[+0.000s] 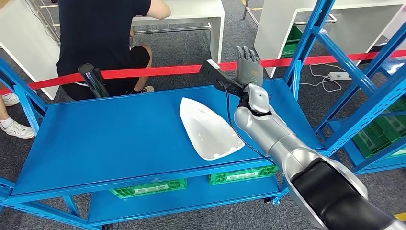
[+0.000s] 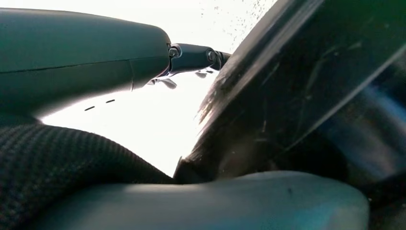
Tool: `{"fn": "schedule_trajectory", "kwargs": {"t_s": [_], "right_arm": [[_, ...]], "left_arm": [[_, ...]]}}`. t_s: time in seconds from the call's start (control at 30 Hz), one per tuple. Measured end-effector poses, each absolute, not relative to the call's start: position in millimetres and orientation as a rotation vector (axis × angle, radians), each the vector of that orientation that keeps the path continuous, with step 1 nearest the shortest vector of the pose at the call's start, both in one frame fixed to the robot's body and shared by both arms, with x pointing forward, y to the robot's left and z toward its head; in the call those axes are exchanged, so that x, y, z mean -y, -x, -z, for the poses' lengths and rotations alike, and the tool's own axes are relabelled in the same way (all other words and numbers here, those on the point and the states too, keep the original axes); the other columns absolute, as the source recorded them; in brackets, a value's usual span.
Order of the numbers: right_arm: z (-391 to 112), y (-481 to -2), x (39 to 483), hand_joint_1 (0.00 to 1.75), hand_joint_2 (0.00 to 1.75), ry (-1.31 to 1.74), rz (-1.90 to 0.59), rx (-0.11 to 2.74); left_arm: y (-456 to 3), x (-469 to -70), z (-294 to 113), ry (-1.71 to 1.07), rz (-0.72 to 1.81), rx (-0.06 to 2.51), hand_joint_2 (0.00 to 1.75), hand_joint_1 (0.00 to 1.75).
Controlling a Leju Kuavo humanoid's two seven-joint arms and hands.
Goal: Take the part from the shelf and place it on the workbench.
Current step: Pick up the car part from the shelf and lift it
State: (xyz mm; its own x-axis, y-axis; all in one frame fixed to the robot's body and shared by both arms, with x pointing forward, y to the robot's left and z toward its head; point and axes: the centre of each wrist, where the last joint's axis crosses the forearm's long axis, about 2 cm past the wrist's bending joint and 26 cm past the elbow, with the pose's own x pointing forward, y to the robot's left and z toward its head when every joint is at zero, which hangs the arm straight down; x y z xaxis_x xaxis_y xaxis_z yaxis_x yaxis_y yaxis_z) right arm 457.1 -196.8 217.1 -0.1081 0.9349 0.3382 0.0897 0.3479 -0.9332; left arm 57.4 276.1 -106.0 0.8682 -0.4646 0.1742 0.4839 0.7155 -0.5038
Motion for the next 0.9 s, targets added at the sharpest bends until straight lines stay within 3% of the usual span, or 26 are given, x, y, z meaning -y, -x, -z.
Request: {"fn": "schedule_trajectory", "kwargs": {"t_s": [0.5, 0.63, 0.9], "right_arm": [[-208, -457, 202, 0.00, 0.00, 0.773, -0.979, 1.352], [-204, -456, 204, 0.00, 1.75, 0.717, -0.994, 1.340], [-200, -455, 200, 0.00, 1.75, 0.621, -0.986, 1.339]], "left_arm": [[-64, -274, 105, 0.555, 0.566, 0.011, 0.00, 0.00], [-65, -273, 105, 0.554, 0.568, 0.011, 0.00, 0.00], [-65, -273, 105, 0.553, 0.573, 0.010, 0.00, 0.00]]}}
